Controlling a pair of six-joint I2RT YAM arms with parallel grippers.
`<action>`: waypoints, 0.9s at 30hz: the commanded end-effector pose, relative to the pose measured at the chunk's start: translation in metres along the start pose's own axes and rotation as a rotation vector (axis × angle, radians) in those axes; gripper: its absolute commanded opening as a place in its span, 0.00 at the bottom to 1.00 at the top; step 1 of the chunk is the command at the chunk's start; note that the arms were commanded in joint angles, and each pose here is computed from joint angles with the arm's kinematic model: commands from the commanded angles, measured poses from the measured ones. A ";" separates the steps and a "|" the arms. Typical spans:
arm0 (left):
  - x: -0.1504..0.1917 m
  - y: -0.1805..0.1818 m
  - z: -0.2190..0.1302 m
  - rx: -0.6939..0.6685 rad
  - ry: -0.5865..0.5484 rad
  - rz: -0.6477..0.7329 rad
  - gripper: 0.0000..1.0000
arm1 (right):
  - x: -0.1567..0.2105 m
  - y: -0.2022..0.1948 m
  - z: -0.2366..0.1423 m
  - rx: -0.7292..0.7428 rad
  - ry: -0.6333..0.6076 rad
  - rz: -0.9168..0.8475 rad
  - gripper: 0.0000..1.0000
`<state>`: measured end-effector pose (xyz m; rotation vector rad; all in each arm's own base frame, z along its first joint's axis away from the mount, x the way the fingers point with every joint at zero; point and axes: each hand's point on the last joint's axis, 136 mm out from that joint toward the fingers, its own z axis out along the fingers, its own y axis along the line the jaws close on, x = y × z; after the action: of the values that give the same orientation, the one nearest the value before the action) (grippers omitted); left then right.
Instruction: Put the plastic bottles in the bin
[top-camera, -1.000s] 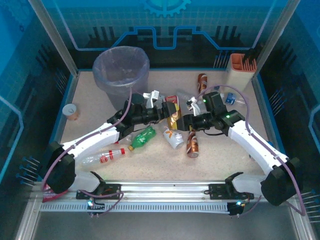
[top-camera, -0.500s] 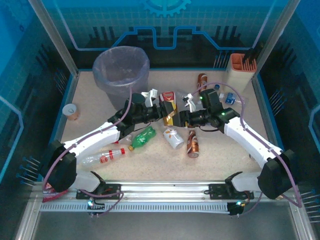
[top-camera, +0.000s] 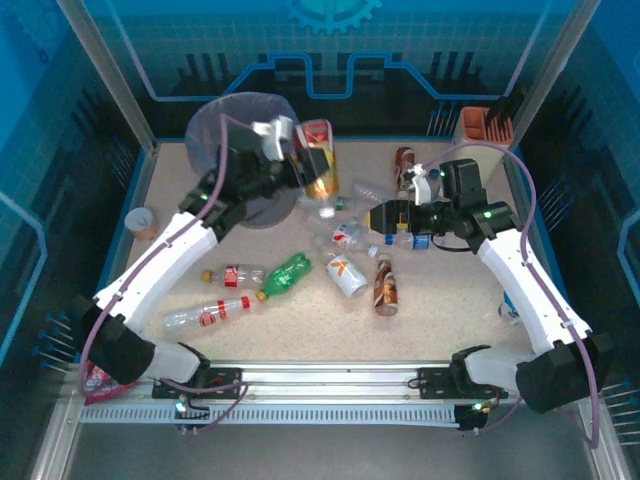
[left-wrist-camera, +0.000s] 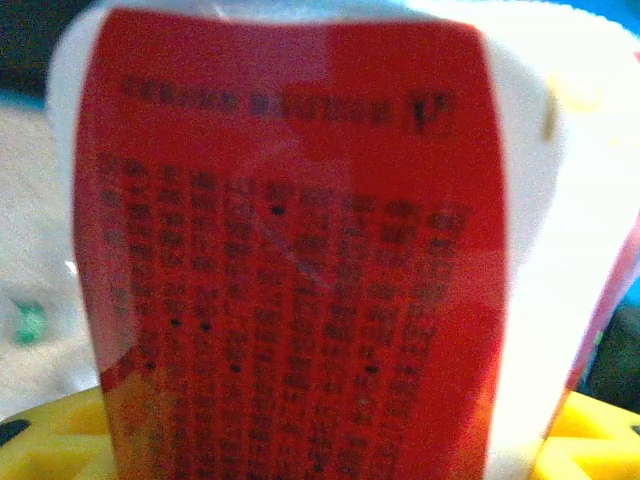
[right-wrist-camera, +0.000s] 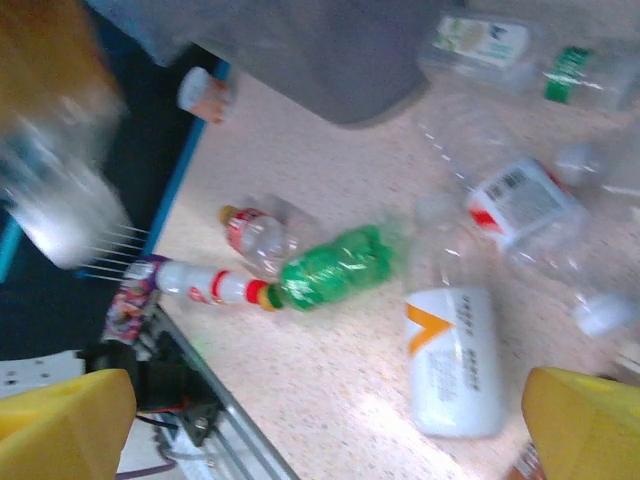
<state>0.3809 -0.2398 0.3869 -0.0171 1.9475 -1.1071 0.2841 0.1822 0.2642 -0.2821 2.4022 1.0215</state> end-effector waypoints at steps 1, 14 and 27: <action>-0.049 0.019 -0.031 -0.124 -0.077 0.091 0.46 | 0.032 -0.040 -0.004 0.207 0.115 0.049 1.00; -0.155 0.155 -0.027 -0.561 -0.105 0.207 0.22 | 0.070 -0.069 -0.002 0.336 0.185 0.104 1.00; -0.103 0.269 0.030 -0.772 0.214 0.256 0.10 | 0.096 -0.087 -0.012 0.436 0.208 0.154 1.00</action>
<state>0.5769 -0.0590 0.2774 -0.1304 2.3134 -0.2286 0.2397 0.1192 0.1737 -0.0890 2.7493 0.5644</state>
